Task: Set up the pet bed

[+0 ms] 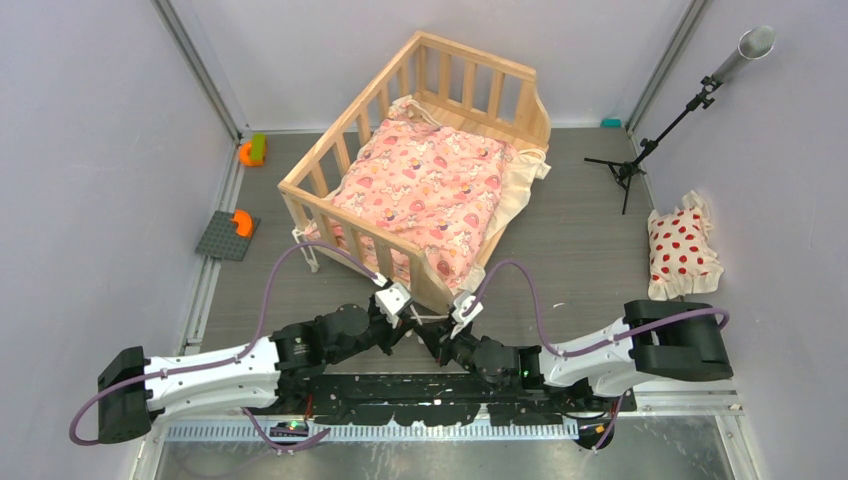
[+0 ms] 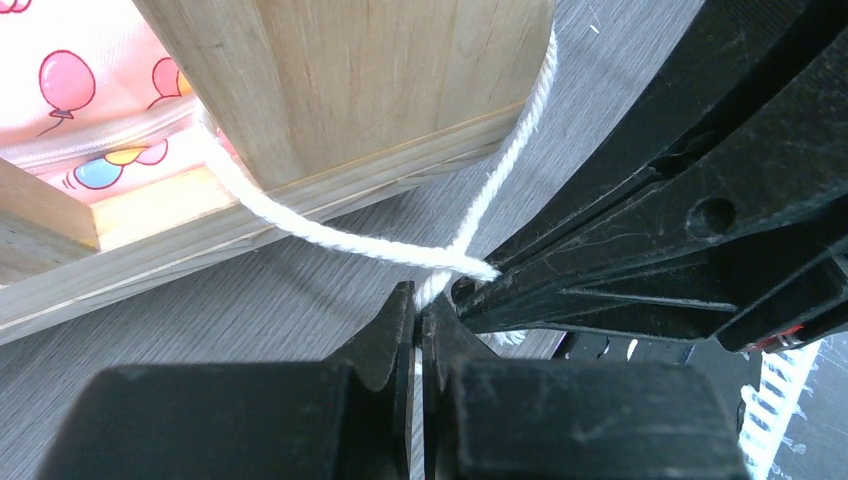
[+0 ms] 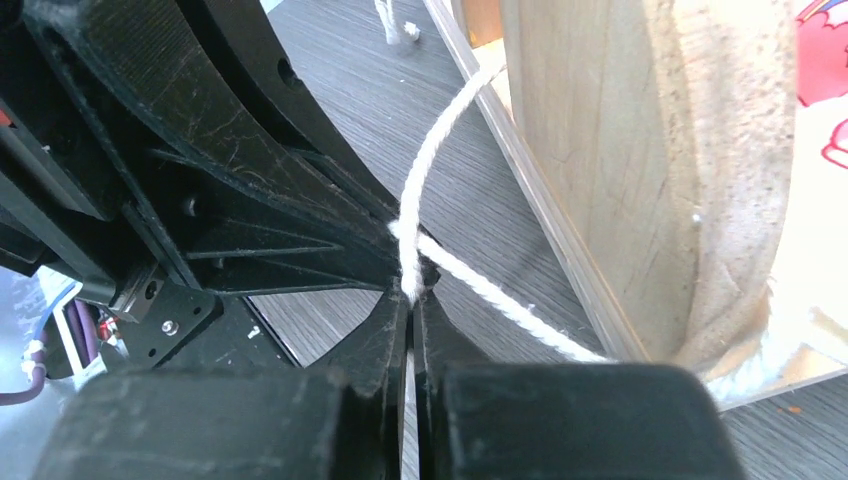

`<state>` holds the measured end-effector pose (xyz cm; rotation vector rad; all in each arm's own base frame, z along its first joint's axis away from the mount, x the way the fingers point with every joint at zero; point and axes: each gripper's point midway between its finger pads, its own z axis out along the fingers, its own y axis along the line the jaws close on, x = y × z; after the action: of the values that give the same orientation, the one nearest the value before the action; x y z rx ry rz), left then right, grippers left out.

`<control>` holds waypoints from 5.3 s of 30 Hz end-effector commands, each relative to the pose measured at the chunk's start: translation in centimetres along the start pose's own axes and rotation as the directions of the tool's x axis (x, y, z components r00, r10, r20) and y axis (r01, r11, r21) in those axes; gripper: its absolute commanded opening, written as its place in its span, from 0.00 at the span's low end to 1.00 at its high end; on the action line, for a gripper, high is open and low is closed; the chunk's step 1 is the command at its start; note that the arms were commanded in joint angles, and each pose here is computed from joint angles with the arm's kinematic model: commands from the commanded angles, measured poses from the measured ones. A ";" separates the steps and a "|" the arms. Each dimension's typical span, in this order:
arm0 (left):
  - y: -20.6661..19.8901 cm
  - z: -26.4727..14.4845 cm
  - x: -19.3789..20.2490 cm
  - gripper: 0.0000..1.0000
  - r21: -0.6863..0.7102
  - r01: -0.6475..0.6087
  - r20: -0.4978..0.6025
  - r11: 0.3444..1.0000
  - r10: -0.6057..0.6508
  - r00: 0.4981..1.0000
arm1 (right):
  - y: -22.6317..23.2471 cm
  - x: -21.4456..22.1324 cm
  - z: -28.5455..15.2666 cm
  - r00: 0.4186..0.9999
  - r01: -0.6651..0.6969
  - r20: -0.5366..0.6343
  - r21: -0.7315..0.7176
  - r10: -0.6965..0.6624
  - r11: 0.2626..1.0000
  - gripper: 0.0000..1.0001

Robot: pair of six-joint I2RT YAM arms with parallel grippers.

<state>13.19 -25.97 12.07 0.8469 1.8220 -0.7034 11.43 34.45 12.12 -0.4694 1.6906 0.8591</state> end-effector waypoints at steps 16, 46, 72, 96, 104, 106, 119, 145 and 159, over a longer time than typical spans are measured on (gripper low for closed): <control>-1.3 -1.9 -2.3 0.00 0.041 0.133 -0.006 0.990 -0.133 0.991 | -2.1 0.5 -0.2 0.999 -0.045 0.012 0.116 0.044 0.992 0.01; 0.3 -1.2 -5.8 0.00 -0.056 -0.028 0.006 0.998 0.029 1.000 | -1.1 2.2 -1.3 0.995 0.017 -0.103 0.030 -0.014 0.999 0.01; -0.5 -0.8 -5.6 0.00 0.002 -0.117 -0.012 0.993 0.117 0.993 | 0.6 -3.3 -4.6 0.950 0.283 -0.083 -0.179 -0.301 0.942 0.34; -1.2 -0.8 -5.4 0.00 0.049 -0.142 -0.033 0.989 0.143 0.989 | 1.0 -8.1 -2.0 0.697 0.717 0.125 -0.097 -0.706 0.691 0.38; -1.3 -0.9 -5.5 0.00 0.056 -0.152 -0.036 0.987 0.154 0.987 | 0.1 -7.3 -0.8 0.662 0.749 0.083 -0.036 -0.745 0.661 0.43; -1.3 -0.9 -5.6 0.00 0.058 -0.152 -0.035 0.987 0.155 0.987 | 0.1 -7.1 -0.5 0.655 0.755 0.073 -0.032 -0.752 0.654 0.45; -1.5 -1.1 -5.5 0.00 0.069 -0.151 -0.036 0.986 0.154 0.987 | -0.5 -7.6 0.8 0.665 0.745 0.071 0.016 -0.744 0.667 0.47; -1.8 -1.6 -6.0 0.00 0.090 -0.148 -0.015 0.985 0.150 0.989 | -2.4 -6.5 2.1 0.744 0.665 0.053 0.039 -0.666 0.746 0.08; -0.1 -1.5 -7.4 0.12 -0.021 -0.156 0.015 0.988 0.156 0.988 | -1.5 -5.2 0.9 0.822 0.568 0.014 -0.063 -0.569 0.820 0.01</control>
<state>13.07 -26.10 16.00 1.0405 1.7974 -0.6087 15.13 33.42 14.99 -1.0451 1.3699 0.3530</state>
